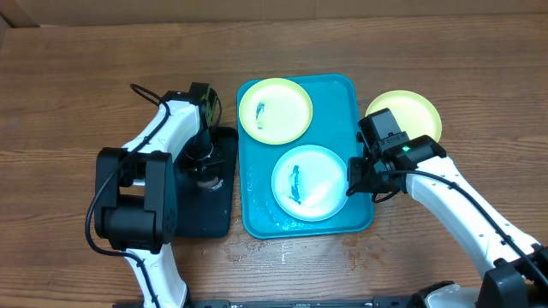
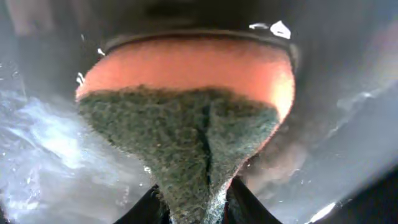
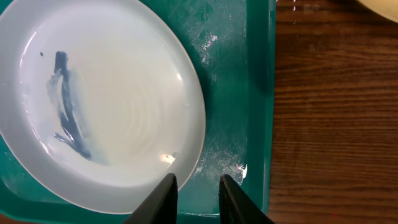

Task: Clean dirty plates on tray and stack at the side
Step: 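Dip the sponge in the black tray with the left gripper, then scrub the light blue plate with the sponge in the left gripper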

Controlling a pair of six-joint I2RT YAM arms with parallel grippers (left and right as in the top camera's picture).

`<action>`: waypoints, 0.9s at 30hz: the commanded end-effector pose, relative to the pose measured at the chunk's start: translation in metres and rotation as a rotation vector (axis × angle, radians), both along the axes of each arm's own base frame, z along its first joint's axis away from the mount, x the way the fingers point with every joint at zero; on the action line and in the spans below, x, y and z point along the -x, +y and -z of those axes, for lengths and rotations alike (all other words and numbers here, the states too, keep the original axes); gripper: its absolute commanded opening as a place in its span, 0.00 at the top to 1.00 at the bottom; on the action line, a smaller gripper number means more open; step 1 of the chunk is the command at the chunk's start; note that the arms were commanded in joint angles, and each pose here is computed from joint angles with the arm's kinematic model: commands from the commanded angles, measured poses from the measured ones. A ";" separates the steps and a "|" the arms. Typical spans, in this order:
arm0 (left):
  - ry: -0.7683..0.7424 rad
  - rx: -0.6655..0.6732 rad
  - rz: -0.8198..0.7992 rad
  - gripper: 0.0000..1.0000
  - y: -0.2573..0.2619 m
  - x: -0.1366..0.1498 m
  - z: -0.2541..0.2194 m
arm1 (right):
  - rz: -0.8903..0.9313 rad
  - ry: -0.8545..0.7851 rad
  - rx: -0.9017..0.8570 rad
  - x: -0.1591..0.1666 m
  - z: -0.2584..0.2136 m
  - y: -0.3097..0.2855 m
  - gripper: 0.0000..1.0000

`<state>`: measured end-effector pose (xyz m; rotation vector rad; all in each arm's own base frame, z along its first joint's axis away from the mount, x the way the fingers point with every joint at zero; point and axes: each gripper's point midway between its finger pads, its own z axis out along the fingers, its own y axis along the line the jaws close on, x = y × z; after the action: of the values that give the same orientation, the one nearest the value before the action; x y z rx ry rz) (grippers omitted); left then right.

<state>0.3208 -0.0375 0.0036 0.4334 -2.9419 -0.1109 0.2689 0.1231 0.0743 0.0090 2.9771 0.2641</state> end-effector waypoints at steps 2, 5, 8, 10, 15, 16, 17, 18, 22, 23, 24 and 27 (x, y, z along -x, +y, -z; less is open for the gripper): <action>0.008 0.042 0.034 0.64 -0.006 -0.003 0.002 | 0.002 -0.047 -0.007 -0.009 -0.012 0.001 0.75; 0.004 0.054 0.046 0.62 -0.008 -0.004 0.003 | 0.002 -0.045 -0.006 -0.009 -0.012 0.001 0.75; -0.022 0.051 0.059 0.78 -0.007 -0.009 0.008 | 0.002 -0.050 -0.008 -0.010 -0.013 0.001 0.75; -0.030 0.056 0.056 0.96 -0.008 -0.009 0.011 | 0.028 -0.056 -0.016 -0.013 -0.013 0.002 0.75; -0.016 0.060 0.056 0.96 -0.009 -0.006 0.009 | 0.241 -0.088 0.008 -0.025 -0.008 -0.009 0.79; -0.010 0.066 0.054 0.96 -0.010 -0.005 0.007 | 0.255 -0.096 0.001 -0.027 -0.007 -0.009 0.79; -0.004 0.070 0.052 0.96 -0.011 -0.005 0.004 | 0.257 -0.103 -0.005 -0.028 -0.006 -0.008 0.79; 0.000 0.077 0.055 0.96 -0.012 -0.005 -0.001 | 0.257 -0.109 -0.007 -0.029 -0.005 -0.008 0.79; -0.031 0.131 0.108 0.96 -0.020 -0.011 -0.032 | 0.217 -0.106 0.001 -0.027 0.002 -0.008 0.79; -0.055 0.151 0.126 0.96 -0.024 -0.014 -0.046 | 0.171 -0.100 0.002 -0.025 0.004 -0.006 0.75; -0.076 0.166 0.139 0.96 -0.028 -0.016 -0.057 | 0.130 -0.095 -0.002 -0.024 0.006 -0.003 0.72; -0.153 0.221 0.170 0.96 -0.044 -0.020 -0.092 | 0.025 -0.068 0.003 -0.021 0.016 0.001 0.67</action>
<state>0.3245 -0.0574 0.0423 0.2723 -2.9459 0.0645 0.2932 0.1218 0.0686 0.1849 2.8706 0.2511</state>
